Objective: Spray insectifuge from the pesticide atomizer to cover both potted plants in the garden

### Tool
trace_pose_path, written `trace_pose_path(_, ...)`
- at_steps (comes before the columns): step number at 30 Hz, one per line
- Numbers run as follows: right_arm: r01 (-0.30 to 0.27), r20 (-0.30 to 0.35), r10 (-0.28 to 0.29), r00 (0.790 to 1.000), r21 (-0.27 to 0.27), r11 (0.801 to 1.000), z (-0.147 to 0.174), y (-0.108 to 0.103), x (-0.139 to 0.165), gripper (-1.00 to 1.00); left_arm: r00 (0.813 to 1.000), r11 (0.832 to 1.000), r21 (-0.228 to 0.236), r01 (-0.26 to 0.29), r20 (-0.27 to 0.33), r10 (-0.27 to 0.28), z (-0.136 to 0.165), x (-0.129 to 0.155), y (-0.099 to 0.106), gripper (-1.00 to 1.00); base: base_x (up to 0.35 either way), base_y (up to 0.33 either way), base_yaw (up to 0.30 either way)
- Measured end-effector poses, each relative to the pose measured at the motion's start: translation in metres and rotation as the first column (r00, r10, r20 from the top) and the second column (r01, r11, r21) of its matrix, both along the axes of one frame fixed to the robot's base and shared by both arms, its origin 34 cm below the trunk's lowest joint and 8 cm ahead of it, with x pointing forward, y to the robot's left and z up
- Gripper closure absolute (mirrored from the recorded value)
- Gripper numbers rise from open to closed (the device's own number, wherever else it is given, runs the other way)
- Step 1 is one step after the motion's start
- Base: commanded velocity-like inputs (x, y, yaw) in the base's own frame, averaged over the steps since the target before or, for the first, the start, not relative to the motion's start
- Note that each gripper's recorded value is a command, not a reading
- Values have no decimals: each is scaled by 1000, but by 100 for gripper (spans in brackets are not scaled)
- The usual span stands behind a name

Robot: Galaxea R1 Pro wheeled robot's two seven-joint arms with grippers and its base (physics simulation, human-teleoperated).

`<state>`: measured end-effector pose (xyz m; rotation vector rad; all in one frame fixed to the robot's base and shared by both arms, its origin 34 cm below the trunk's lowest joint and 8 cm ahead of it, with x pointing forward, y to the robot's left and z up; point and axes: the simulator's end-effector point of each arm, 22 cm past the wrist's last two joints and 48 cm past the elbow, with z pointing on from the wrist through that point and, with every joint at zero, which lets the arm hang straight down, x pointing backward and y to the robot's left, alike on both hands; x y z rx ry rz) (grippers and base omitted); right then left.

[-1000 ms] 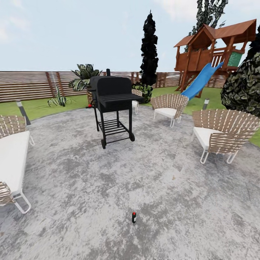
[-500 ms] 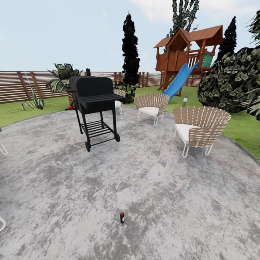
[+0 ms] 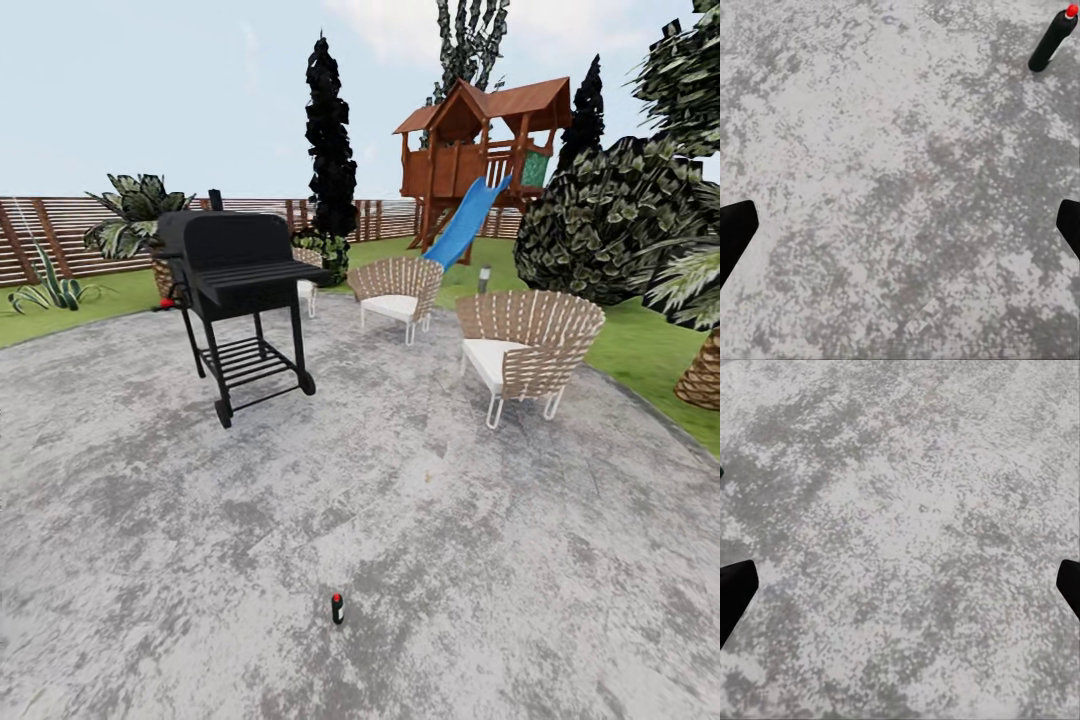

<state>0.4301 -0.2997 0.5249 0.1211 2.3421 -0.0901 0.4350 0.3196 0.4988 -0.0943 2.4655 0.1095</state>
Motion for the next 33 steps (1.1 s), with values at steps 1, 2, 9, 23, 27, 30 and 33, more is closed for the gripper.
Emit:
trace_pose_path(1,-1,0,1,1000,0,1000,0,0,0,-100,1000,1000,0,0,0,0,0,0,0,-100,90,298,-2)
trace_pose_path(2,-1,0,1,1000,0,1000,0,0,0,-100,1000,1000,1,1,0,-1,0,0,0,-100,93,296,-1)
trace_pose_path(9,6,5,-6,1000,-1,1000,1,-2,1,-100,1000,1000,0,3,-1,-3,0,0,0,-100,111,250,0)
trace_pose_path(23,14,5,-14,1000,0,1000,1,-2,1,-100,1000,1000,4,-1,0,1,0,0,2,-100,114,102,-63)
trace_pose_path(27,14,5,-14,1000,-1,1000,1,-2,0,-100,1000,1000,3,-1,0,1,0,0,2,-100,178,105,-251)
trace_pose_path(30,14,4,-14,1000,-1,1000,1,-2,0,-100,1000,1000,2,3,1,-3,0,0,0,-100,266,133,-263)
trace_pose_path(33,14,3,-14,1000,-1,1000,1,-2,0,-100,1000,1000,1,8,1,-8,0,1,-1,-100,160,83,-265)
